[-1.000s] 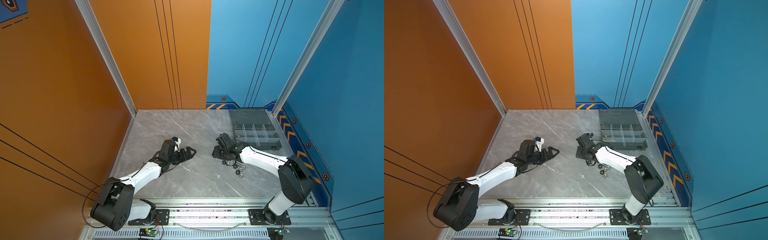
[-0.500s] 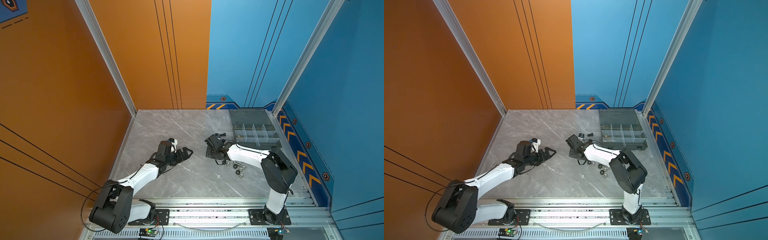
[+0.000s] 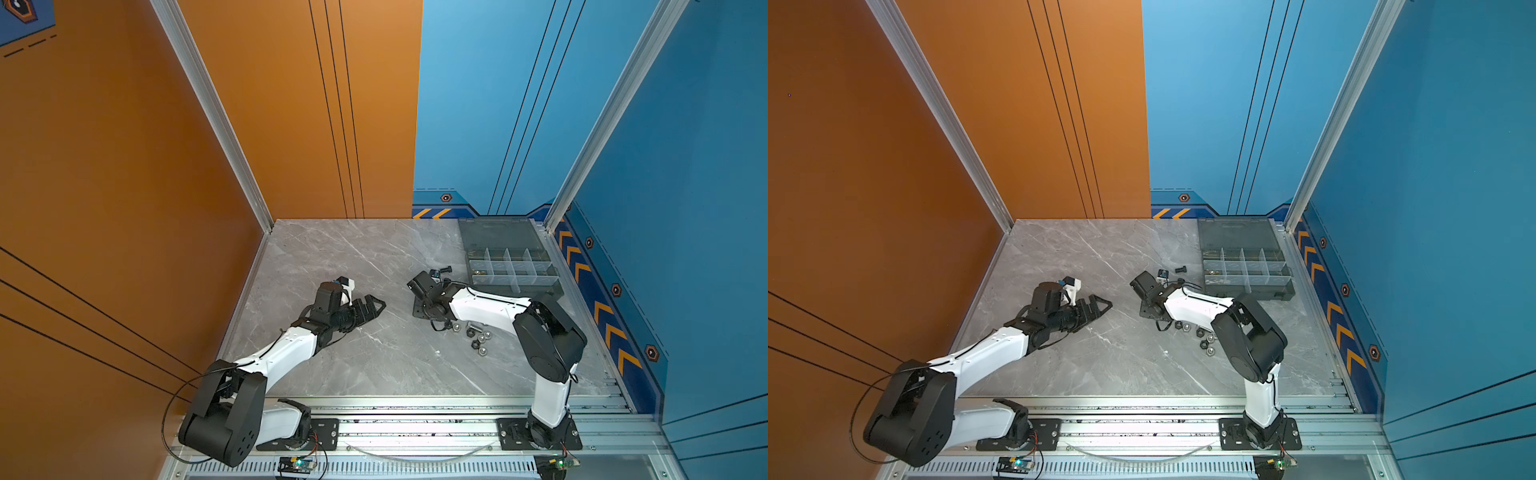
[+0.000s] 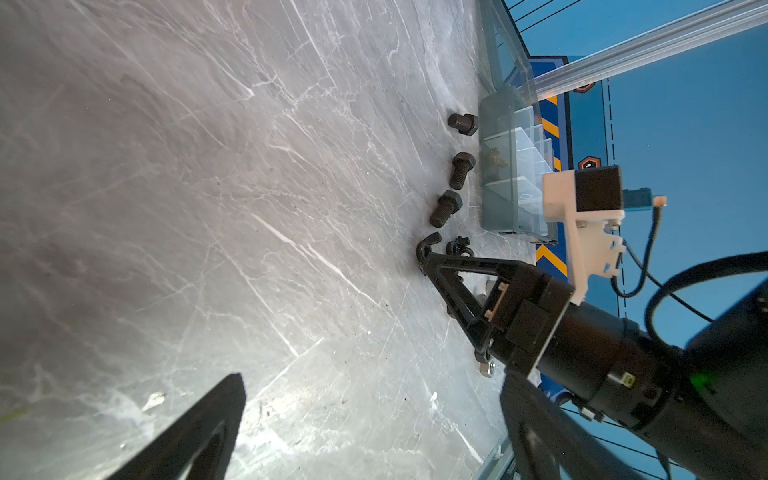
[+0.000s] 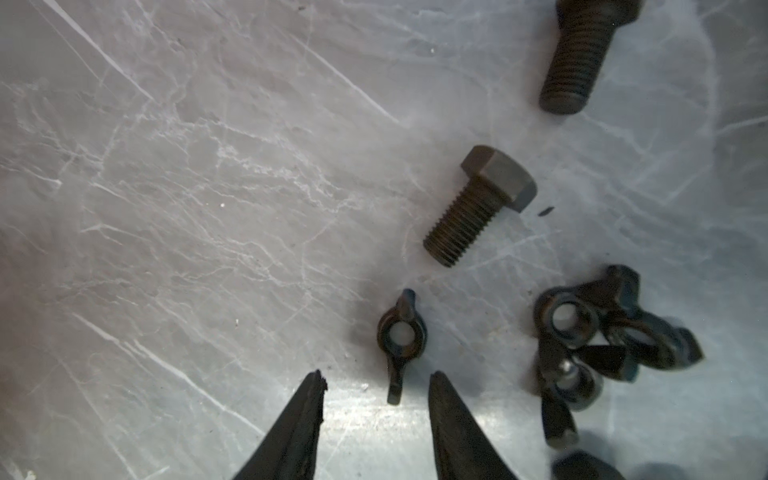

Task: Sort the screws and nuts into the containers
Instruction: 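Move the right gripper back down to a black wing nut, then close the right gripper on the black wing nut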

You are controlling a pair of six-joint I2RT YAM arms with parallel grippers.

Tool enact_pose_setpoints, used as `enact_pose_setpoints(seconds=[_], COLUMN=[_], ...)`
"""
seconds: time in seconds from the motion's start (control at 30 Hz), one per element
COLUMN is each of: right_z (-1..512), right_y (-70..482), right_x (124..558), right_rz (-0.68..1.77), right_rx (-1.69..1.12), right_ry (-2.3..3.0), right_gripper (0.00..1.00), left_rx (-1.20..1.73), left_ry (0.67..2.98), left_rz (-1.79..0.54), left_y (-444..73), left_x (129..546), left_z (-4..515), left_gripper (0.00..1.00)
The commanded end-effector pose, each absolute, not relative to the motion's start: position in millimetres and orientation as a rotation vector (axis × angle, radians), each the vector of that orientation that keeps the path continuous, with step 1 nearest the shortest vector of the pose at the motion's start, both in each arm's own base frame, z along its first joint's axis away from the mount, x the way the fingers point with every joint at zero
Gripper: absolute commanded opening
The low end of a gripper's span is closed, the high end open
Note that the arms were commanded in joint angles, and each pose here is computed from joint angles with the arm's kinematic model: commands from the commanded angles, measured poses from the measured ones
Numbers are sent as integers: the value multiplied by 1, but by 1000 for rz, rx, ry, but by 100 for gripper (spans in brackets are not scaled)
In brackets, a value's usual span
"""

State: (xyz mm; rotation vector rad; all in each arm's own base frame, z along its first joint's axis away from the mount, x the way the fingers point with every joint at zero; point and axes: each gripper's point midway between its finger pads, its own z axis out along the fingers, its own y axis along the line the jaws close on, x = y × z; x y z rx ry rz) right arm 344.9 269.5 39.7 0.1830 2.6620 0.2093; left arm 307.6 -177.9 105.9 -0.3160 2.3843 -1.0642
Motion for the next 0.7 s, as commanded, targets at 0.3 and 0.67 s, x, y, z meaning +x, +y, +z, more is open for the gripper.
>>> enact_pose_setpoints(seconds=[0.3, 0.67], right_z=[32, 27], right_y=[262, 259], right_x=[345, 338], right_rz=[137, 122], right_rx=[164, 144], right_ry=[2684, 2708], right_gripper=[35, 26], left_rx=[-309, -311], left_ry=[2398, 2396], left_rz=[-1066, -1062], left_y=[-176, -175], left_x=[304, 301], left_z=[103, 103], left_gripper=[98, 98])
